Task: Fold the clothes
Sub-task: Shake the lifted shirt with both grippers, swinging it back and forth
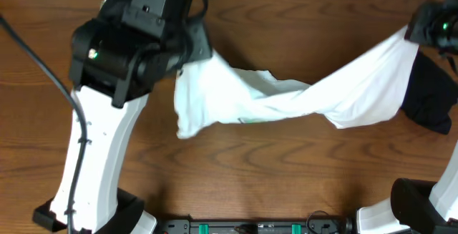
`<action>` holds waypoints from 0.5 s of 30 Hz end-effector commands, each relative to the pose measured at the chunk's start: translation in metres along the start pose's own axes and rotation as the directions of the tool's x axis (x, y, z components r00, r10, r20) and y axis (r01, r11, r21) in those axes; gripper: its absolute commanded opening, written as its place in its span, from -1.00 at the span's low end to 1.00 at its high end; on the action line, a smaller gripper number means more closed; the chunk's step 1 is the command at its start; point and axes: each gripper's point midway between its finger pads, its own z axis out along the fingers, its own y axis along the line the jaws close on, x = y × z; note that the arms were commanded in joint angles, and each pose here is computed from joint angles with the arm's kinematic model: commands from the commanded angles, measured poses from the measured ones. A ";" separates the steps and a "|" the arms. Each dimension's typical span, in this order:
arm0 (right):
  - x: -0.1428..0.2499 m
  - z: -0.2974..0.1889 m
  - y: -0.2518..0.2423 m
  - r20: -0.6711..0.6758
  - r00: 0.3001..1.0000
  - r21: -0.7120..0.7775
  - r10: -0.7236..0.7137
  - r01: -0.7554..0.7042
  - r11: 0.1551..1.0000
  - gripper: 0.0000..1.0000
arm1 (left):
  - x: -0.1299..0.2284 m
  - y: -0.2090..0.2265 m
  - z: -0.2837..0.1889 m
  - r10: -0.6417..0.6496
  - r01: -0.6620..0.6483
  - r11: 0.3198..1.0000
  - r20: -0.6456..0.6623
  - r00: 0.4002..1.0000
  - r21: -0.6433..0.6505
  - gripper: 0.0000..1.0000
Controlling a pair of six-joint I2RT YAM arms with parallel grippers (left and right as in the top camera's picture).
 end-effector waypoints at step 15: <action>-0.136 0.096 0.040 0.391 0.920 -0.182 0.039 0.036 0.983 -0.98 | -0.231 -0.020 0.047 -0.054 -0.071 0.987 0.714 0.698 0.144 -0.88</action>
